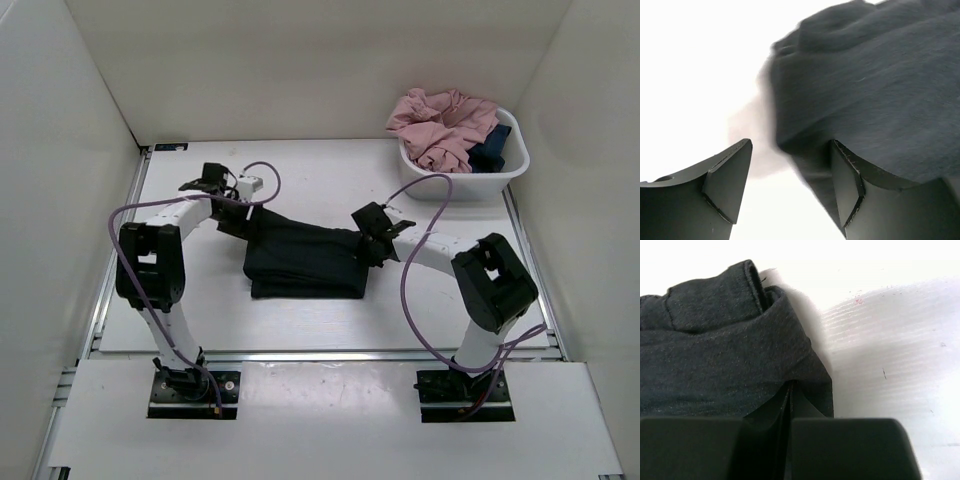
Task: Fold and stack the trousers
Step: Fold the trousers
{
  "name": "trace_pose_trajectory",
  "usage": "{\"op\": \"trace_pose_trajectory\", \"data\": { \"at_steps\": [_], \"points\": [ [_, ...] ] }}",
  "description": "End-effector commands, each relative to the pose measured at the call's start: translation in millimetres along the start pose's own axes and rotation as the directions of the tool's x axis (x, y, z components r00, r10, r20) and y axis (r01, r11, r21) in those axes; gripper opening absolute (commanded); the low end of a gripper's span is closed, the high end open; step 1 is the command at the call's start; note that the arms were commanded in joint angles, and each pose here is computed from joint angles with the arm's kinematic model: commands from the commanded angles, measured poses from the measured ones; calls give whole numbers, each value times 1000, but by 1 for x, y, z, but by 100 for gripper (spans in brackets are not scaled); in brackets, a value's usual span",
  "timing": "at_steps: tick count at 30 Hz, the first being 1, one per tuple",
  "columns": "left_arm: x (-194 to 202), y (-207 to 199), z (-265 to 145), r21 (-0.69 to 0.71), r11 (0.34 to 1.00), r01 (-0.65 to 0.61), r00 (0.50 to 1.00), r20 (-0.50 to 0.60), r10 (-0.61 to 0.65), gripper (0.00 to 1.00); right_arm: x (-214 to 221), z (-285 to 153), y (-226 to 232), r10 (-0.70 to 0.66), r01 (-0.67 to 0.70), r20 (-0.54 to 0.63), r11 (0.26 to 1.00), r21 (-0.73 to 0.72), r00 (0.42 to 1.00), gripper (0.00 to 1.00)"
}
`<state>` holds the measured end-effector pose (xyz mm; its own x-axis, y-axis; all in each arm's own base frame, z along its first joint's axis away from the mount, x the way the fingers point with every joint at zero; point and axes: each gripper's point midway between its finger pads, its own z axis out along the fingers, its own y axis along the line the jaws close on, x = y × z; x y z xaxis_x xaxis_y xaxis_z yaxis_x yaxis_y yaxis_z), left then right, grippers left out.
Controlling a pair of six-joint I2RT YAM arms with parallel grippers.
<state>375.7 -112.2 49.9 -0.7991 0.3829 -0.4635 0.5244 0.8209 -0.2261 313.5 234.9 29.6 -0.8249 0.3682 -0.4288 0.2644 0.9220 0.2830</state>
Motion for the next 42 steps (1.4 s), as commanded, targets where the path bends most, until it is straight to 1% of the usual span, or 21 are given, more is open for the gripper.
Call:
{"op": "trace_pose_trajectory", "data": {
  "at_steps": [1,4,6,7,8,10,11,12,14,15,17,20,23,25,29,32,35,38,39,41,42],
  "points": [
    [-20,9,-14,-10,1000,15,994,107,-14,74,21,14,-12,26,-25,-67,1000,18,997,0],
    [-6,8,-7,16,999,28,997,73,-29,74,17,11,-15,-4,6,-51,1000,25,999,0],
    [-1,5,-8,28,999,24,998,63,-26,74,1,0,-2,-29,28,-12,1000,-13,1000,0],
    [0,2,-11,39,999,15,998,61,-18,74,-8,-10,6,-69,69,11,997,-39,998,0],
    [-2,-2,-20,36,999,3,998,68,-5,74,-9,-19,12,-106,106,10,993,-47,994,0],
    [-11,-5,-36,28,999,-17,996,91,15,74,-22,-44,30,-203,208,79,976,-57,976,1],
    [-23,-7,-54,4,999,-35,991,129,35,74,-35,-62,47,-216,226,131,971,-72,968,1],
    [-22,-10,-64,-8,999,-32,992,121,33,74,-31,-79,52,-253,265,145,962,-71,957,2],
    [-28,-17,-91,-41,996,-73,983,166,79,75,-29,-99,64,-258,278,190,956,-91,947,2],
    [-27,-23,-94,-47,995,-89,981,171,96,75,-26,-108,62,-248,272,197,956,-108,949,3],
    [-15,-33,-95,-53,989,-136,979,147,142,75,-16,-108,62,-214,241,180,960,-144,960,3],
    [38,-40,-73,-11,994,-111,993,29,111,75,4,-93,46,-211,228,133,964,-134,968,0],
    [64,-39,-54,19,996,-88,995,-48,89,74,29,-73,38,-242,245,42,960,-133,969,0],
    [85,-38,-41,31,997,-64,992,-106,67,74,43,-62,28,-234,232,-11,966,-111,972,0],
    [108,-31,-29,-1,998,-56,987,-154,55,72,71,-38,5,-192,186,-91,980,-64,977,0],
    [117,-29,-25,-7,998,-63,984,-167,61,72,71,-27,-4,-166,163,-112,986,-34,980,0],
    [121,-28,-24,-13,998,-62,982,-178,58,72,68,-24,-8,-159,158,-107,987,-16,981,0],
    [112,-28,-30,-25,997,-75,987,-145,71,72,52,-37,1,-187,186,-67,982,-20,980,0],
    [114,-30,-33,-23,997,-73,986,-150,69,72,47,-45,6,-220,219,-49,975,-29,974,0],
    [97,-31,-48,-36,995,-97,989,-114,92,72,21,-68,17,-240,240,16,971,-20,971,11],
    [97,-36,-56,-20,995,-102,988,-120,99,72,11,-86,24,-252,254,55,967,-31,966,21]
  ]
}}
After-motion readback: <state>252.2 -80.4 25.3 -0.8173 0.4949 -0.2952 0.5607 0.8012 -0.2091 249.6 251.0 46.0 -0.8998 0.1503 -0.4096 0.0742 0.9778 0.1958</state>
